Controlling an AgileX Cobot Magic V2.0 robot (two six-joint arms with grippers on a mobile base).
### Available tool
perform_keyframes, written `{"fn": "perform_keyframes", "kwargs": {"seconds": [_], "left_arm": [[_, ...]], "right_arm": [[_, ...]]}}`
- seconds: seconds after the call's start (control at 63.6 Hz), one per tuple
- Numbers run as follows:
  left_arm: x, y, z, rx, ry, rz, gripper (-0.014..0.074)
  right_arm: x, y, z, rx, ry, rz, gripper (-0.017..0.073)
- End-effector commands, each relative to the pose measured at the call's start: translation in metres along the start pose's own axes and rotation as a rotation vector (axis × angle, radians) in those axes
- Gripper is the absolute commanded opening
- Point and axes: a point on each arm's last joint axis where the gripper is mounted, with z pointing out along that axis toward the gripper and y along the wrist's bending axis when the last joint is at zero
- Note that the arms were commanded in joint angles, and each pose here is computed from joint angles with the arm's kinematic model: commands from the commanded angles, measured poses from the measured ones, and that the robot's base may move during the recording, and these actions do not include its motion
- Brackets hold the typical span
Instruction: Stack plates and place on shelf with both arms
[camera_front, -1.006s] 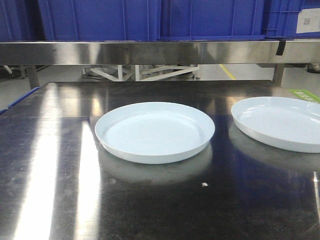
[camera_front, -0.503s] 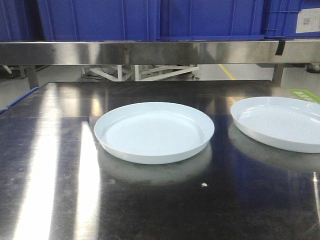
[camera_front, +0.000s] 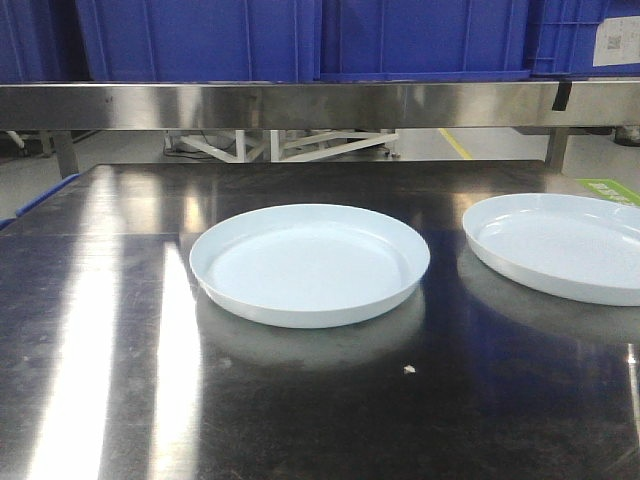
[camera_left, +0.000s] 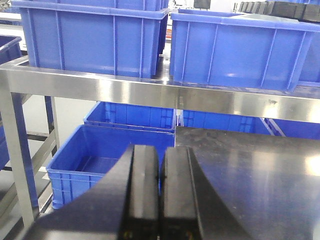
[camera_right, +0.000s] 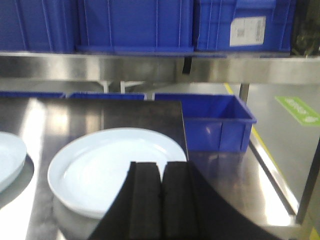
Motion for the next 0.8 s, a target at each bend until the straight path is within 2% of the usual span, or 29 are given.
{"fn": "perform_keyframes", "kwargs": {"seconds": [0.0,0.157,0.204,0.251,0.299,0.361,0.424,0.55,0.707,0.786], "left_arm": [[-0.019,0.001,-0.001,-0.02,-0.109,0.004,0.0081],[-0.019,0.001,-0.001,-0.018,-0.109,0.006,0.0081],[-0.019,0.0,-0.001,-0.001,-0.108,0.01,0.0081],[-0.018,-0.003,-0.001,0.027,-0.107,0.028,0.0081],[-0.018,-0.005,-0.001,0.055,-0.107,0.069,0.0081],[-0.019,-0.007,-0.002,0.079,-0.117,0.11,0.0081],[-0.021,-0.009,-0.002,0.098,-0.138,0.103,0.0081],[-0.024,-0.008,-0.002,0.103,-0.167,0.022,0.0081],[-0.024,-0.008,-0.002,0.103,-0.168,0.02,0.0081],[-0.024,-0.008,-0.002,0.103,-0.168,0.02,0.0081]], "right_arm": [[-0.015,0.0,-0.003,0.006,-0.171,-0.007,0.0049],[-0.014,0.0,-0.003,0.006,-0.168,-0.005,0.0049],[-0.015,0.0,-0.003,0.005,-0.168,0.014,0.0049],[-0.015,0.0,-0.003,0.003,-0.168,0.037,0.0049],[-0.015,0.0,-0.003,0.001,-0.168,0.054,0.0049],[-0.016,0.0,-0.003,0.001,-0.169,0.056,0.0049],[-0.019,0.0,-0.003,0.0,-0.175,0.056,0.0049],[-0.028,0.0,-0.005,-0.002,-0.135,0.05,0.0049],[-0.044,0.002,-0.002,-0.005,0.052,-0.044,0.0049],[-0.051,0.003,0.003,-0.011,0.164,-0.07,0.0049]]}}
